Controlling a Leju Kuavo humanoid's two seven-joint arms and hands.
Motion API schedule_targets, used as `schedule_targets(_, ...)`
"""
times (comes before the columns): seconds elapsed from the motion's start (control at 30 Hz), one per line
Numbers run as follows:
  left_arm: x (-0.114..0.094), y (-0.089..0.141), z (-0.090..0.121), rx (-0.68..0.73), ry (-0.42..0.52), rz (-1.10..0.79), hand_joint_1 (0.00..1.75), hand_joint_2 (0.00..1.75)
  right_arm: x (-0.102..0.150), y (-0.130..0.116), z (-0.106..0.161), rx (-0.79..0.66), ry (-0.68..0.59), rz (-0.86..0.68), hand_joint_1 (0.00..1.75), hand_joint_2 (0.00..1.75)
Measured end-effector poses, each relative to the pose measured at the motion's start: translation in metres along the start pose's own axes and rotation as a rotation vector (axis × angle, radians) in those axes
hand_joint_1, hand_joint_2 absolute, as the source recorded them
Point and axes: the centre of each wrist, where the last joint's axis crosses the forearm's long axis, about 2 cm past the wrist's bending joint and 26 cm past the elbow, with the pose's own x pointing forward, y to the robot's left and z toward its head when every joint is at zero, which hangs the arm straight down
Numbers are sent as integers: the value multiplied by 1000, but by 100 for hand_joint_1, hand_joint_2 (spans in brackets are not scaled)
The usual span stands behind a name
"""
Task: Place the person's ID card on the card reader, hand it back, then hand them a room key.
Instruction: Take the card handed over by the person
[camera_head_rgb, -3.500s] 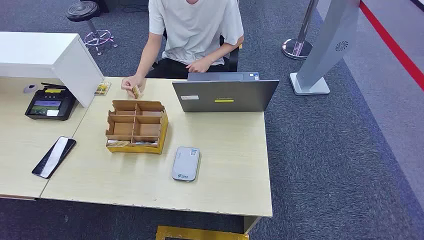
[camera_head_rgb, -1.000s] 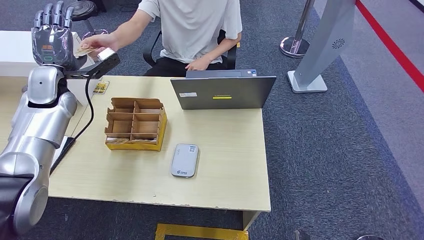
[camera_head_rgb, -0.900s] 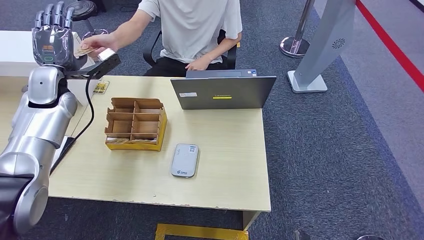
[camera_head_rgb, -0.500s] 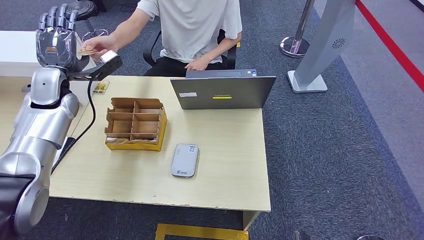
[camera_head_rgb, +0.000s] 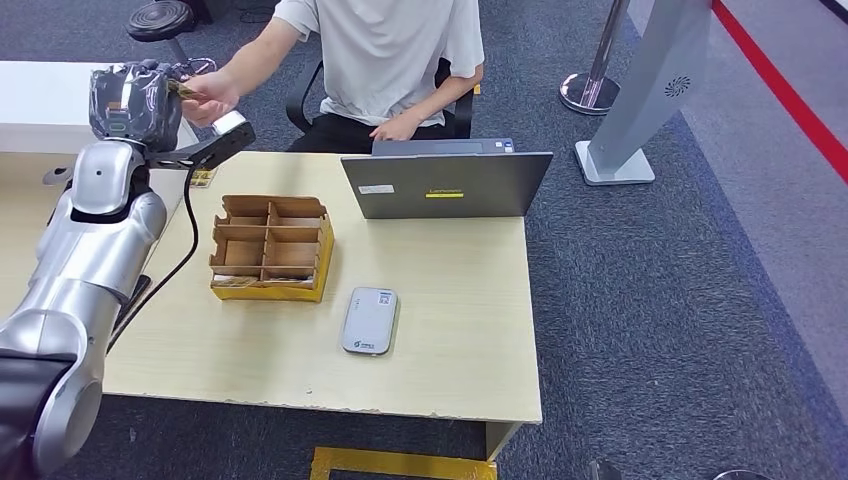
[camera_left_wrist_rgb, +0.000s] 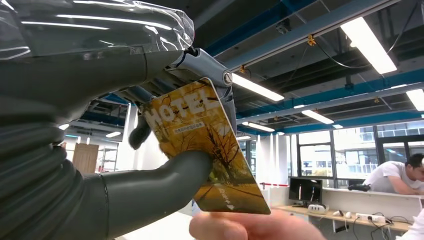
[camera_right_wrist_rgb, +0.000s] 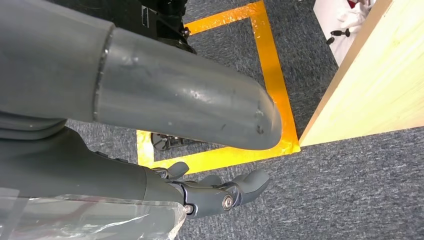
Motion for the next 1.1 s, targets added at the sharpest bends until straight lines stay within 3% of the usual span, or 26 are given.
schedule_targets(0.87,11,-2,4,-16,-17,42,175,175,-3,-2,2,-3,6,0,0,0)
schedule_targets(1.0,26,-7,14,-36,-47,146,175,175,-5,-3,2,-5,7,-5,0,0)
schedule_targets(1.1,53,-13,37,-24,-105,231,175,175,-9,-4,4,-13,9,-10,0,0)
